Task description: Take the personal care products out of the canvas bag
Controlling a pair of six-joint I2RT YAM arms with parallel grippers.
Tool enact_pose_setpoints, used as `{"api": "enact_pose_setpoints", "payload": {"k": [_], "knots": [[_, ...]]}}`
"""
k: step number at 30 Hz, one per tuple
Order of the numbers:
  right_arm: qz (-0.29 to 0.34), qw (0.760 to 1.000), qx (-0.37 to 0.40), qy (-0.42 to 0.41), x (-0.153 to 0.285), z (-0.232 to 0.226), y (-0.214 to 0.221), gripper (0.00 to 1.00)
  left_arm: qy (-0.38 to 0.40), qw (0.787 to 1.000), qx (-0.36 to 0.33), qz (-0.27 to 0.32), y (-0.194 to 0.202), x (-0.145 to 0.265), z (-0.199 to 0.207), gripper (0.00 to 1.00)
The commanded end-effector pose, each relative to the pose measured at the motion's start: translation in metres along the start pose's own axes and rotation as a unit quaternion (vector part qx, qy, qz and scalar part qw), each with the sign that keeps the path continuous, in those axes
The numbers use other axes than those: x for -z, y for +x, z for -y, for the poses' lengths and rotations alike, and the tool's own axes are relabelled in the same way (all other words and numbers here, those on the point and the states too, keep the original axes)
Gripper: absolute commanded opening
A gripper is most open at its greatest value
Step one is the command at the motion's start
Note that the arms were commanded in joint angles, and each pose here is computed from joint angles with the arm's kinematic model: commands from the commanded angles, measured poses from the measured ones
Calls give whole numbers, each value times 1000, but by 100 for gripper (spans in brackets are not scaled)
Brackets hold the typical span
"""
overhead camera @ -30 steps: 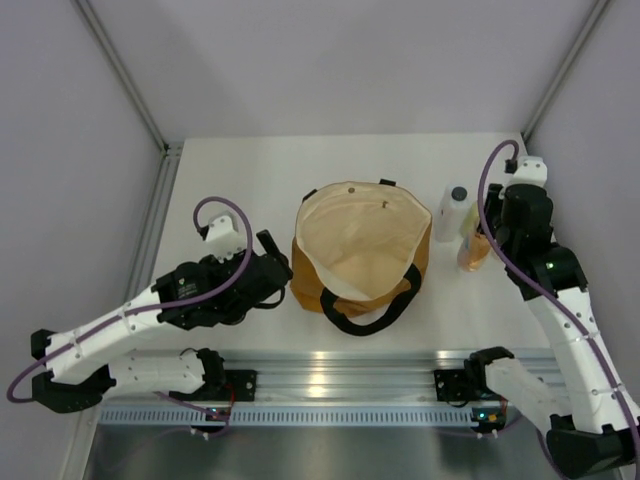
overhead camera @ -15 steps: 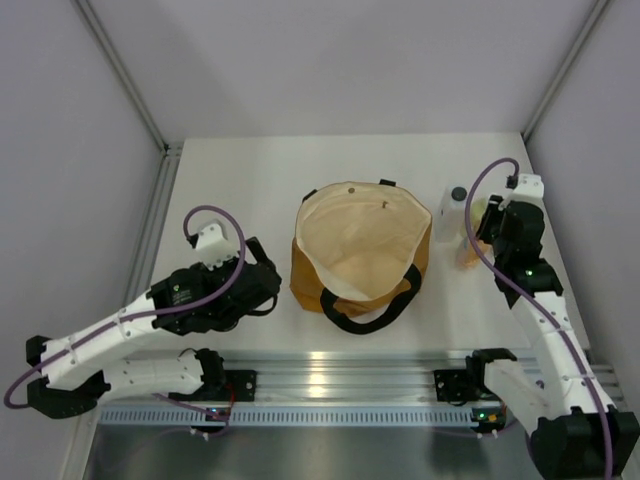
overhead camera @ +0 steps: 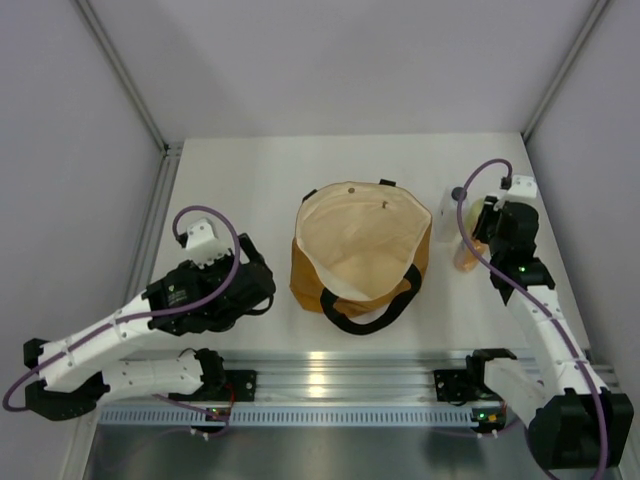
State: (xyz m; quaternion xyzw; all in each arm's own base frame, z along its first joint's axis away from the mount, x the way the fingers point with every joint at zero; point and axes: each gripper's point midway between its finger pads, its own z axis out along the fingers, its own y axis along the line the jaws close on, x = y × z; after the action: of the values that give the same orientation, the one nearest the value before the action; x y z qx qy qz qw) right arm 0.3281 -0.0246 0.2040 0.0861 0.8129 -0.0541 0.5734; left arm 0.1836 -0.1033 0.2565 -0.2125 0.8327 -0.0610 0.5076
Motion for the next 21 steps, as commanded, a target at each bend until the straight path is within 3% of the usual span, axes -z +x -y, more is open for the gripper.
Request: {"api": "enact_pose_setpoints", "payload": {"k": [1,2,3,8,12,17,19,21], "knots": [[85,996,-30,-9,-1,-2,-45,44,-23,999,-31,24,-14,1,-13,99],[81,996,-29,-9,-2,-2,-43,44,-25,999,-33,22,-13,1,-11,99],[81,996,-30,-9,-1,-2,-44,52,-27,999,-39,21,-12,0,-11,99],[64,997,-27,-18,6,-5,-51,67,-63,997,-55,5,-8,-10,-9,99],[56,997,-30,-35,26,-10,-73,99,-92,995,-42,-19,-18,-25,-8,99],[37,997,-34,-56,76,-12,-113,100,-108,994,-16,-15,-65,-32,-4,99],[0,998,-23,-50,95,-9,-105,100,-102,993,-57,-27,-85,-36,9,99],[5,998,-29,-60,120,-11,-120,100,-103,987,-114,-51,-93,-41,13,99]]}}
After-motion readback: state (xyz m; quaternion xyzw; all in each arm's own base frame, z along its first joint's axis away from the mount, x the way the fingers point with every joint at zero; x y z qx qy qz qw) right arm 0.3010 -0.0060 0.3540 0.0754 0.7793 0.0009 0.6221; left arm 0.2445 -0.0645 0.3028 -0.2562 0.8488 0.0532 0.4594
